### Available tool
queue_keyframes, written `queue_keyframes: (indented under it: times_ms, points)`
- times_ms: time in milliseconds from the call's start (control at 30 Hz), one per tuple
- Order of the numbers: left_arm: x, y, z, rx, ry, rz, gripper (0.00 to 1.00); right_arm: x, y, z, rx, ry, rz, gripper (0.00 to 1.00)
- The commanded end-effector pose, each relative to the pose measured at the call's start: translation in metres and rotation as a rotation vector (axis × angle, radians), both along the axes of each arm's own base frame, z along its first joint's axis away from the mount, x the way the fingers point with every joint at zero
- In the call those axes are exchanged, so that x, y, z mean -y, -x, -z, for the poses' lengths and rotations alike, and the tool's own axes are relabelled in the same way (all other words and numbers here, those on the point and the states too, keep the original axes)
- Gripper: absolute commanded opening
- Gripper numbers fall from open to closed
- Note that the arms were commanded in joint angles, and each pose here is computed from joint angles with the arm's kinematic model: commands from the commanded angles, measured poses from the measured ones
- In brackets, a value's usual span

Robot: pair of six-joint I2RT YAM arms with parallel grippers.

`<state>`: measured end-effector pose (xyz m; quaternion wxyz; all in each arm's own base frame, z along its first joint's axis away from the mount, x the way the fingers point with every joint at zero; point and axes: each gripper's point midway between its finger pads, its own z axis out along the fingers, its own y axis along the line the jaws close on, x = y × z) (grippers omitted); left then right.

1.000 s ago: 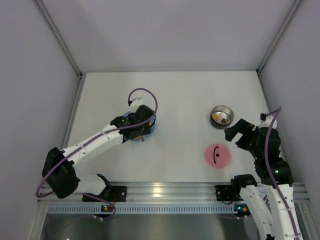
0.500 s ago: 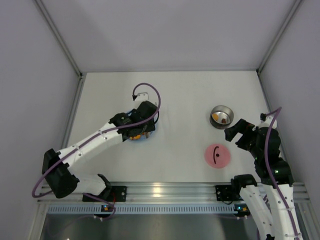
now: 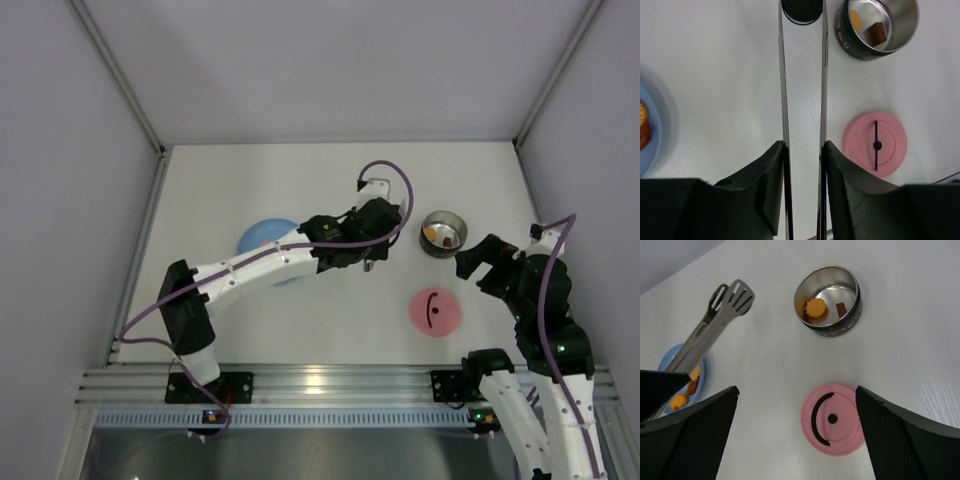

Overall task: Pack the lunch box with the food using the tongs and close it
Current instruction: Place the fake food in the packing box.

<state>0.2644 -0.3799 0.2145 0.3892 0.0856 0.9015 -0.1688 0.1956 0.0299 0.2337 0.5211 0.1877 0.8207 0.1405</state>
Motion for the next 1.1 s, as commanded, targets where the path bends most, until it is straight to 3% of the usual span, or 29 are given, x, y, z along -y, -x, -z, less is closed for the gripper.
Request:
queue_keyframes:
  times_ms: [0,167,400,667,1067]
  points:
    - [0.051,-0.007,-0.025,0.057,0.109,0.08,0.26,0.012,0.003,-0.027,0.062,0.036,0.048,1.0]
    - [0.096,-0.002,-0.026,0.068,0.16,0.163,0.26,0.018,0.008,-0.033,0.07,0.057,0.066,1.0]
    - [0.123,-0.001,-0.009,0.047,0.17,0.213,0.27,0.018,0.009,-0.035,0.071,0.062,0.064,0.99]
    - [0.129,0.001,-0.001,0.04,0.169,0.231,0.42,0.017,0.009,-0.033,0.066,0.062,0.061,0.99]
    - [0.127,0.002,-0.008,0.055,0.176,0.239,0.49,0.016,0.009,-0.027,0.059,0.057,0.058,1.0]
